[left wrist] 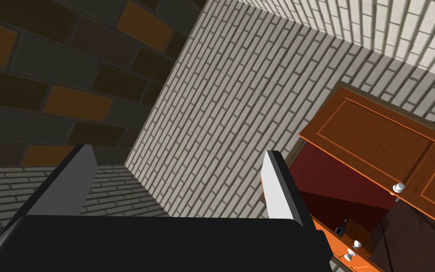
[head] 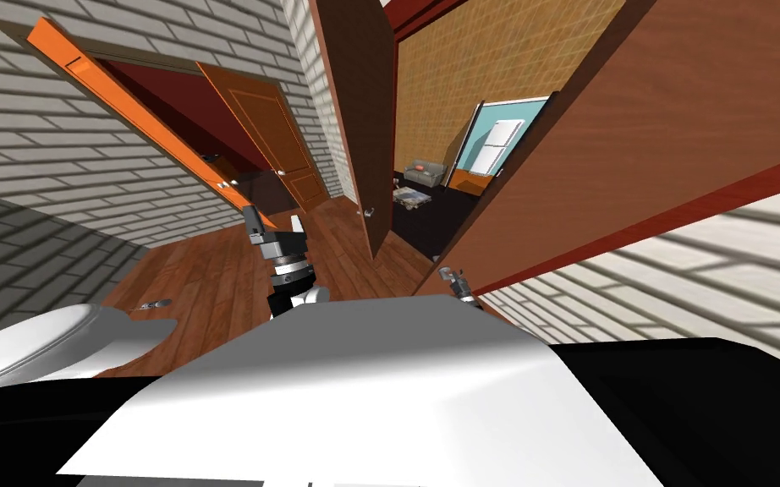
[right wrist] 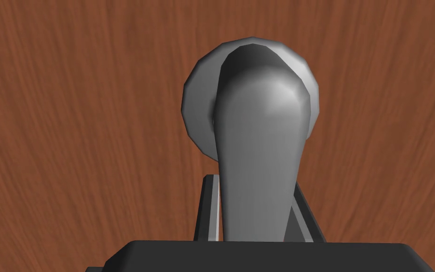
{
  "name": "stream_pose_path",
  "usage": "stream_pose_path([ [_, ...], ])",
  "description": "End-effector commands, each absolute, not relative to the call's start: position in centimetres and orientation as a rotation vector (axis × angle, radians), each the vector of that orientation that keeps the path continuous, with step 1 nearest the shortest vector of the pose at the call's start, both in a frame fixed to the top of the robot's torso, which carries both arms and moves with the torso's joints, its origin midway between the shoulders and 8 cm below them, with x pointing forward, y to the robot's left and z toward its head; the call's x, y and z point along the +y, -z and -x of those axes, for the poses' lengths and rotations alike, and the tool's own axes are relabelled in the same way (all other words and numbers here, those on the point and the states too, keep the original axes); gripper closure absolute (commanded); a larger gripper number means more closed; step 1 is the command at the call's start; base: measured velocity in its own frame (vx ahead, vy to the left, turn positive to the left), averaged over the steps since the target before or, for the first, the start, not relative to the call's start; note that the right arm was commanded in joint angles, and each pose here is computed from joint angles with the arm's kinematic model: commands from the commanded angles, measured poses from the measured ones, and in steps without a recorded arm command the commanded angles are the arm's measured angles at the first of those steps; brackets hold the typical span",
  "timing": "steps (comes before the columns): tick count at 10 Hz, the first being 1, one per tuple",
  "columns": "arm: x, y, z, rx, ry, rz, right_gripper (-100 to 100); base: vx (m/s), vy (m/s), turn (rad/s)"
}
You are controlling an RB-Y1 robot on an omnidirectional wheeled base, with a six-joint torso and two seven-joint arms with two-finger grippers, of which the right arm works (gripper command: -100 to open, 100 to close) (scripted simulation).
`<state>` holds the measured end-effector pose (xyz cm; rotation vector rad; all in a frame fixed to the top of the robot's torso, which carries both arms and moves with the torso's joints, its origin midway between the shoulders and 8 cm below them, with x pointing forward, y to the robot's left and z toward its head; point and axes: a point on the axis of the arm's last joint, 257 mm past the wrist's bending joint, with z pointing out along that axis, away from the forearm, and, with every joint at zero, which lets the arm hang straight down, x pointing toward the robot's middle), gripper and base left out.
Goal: Pull the door open
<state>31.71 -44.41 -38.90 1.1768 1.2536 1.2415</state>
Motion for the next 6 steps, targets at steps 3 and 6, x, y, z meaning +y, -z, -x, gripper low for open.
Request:
stream_pose_path([
  [3, -42.8, 39.2, -33.1, 1.273, -1.267, -1.169, 100, -0.212, -0.067, 0.095],
  [6, -41.9, 39.2, -34.5, 1.285, -1.282, -1.159, 100, -0.177, -0.059, 0.075],
])
